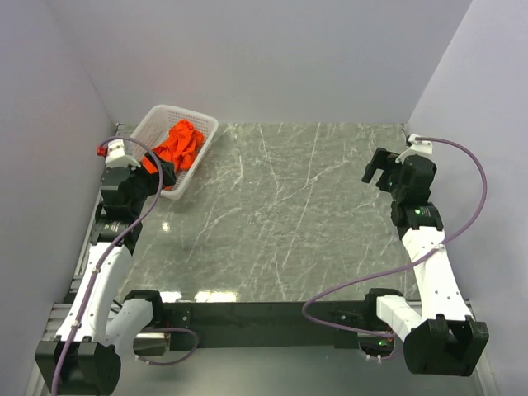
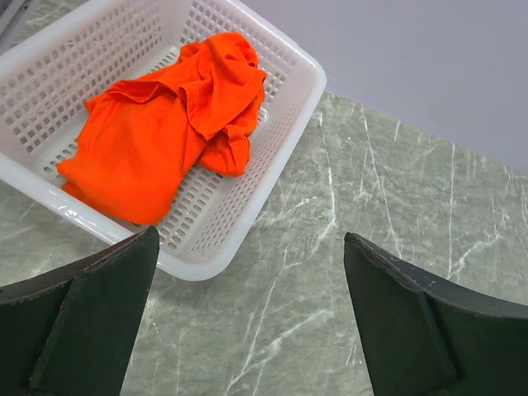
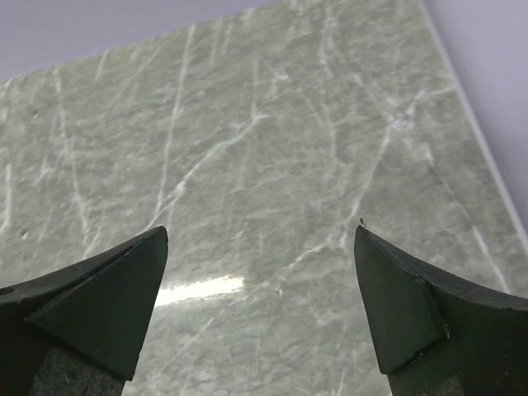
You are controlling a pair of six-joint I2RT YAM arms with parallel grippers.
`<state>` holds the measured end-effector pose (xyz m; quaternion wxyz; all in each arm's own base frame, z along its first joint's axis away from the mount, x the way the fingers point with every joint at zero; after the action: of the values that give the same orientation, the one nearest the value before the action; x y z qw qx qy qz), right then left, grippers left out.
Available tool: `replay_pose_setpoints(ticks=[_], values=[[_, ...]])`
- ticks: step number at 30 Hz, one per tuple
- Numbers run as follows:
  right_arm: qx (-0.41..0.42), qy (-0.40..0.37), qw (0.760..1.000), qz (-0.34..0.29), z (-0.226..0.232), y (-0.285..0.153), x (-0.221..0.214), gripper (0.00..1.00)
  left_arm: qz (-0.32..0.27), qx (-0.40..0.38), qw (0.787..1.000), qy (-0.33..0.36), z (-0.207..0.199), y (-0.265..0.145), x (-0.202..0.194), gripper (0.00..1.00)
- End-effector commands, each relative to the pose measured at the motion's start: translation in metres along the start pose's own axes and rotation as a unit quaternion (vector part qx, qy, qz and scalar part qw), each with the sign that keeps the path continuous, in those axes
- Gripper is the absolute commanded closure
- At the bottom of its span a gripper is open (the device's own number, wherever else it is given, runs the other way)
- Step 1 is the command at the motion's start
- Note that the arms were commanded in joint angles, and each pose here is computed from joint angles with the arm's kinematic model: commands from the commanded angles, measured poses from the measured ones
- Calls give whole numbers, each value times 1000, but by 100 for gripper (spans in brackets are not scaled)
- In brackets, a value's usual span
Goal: Fold and stack the t-shirts
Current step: Grab the tshirt from the pile
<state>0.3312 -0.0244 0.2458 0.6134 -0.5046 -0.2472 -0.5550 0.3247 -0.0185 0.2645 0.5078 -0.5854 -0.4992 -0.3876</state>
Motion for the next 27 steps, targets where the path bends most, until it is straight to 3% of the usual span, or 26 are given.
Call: replay_pose_setpoints(ticks=[1, 4, 5, 6, 8, 10, 12, 16, 27], values=[[55, -5, 998, -12, 24, 3, 12, 0, -32, -20, 999, 14, -9, 2, 28, 1], [137, -95, 986, 19, 44, 1, 0, 0, -31, -9, 999, 12, -6, 10, 28, 1], [207, -125, 969, 47, 62, -5, -13, 0, -32, 0, 999, 11, -3, 13, 28, 1], [243, -185, 950, 60, 69, -8, -25, 0, -35, 4, 999, 10, -1, 15, 29, 1], [293, -234, 923, 84, 79, -13, -43, 0, -35, 11, 999, 15, 1, 21, 28, 1], [349, -275, 889, 110, 95, -24, -65, 0, -25, 18, 999, 17, 4, 29, 22, 1], [377, -268, 877, 128, 102, -28, -75, 0, -9, 26, 999, 19, 5, 34, 23, 1], [402, -246, 867, 158, 111, -26, -82, 0, 65, 45, 997, 22, 13, 62, 9, 1], [401, -246, 859, 200, 110, -7, -94, 0, 134, 11, 990, -48, 19, 137, 6, 1]])
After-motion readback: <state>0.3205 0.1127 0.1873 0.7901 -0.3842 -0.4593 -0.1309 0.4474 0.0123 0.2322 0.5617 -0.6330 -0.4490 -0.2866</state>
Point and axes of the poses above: each gripper's point midway between its finger pads, its own y axis out along the fingers, its own z axis along the line the jaws close on, x = y × z, the point moved 1 cm from there along -y, back along the fingers, and after that the axes turned 13 degrees about y, right-handed, at the moved point
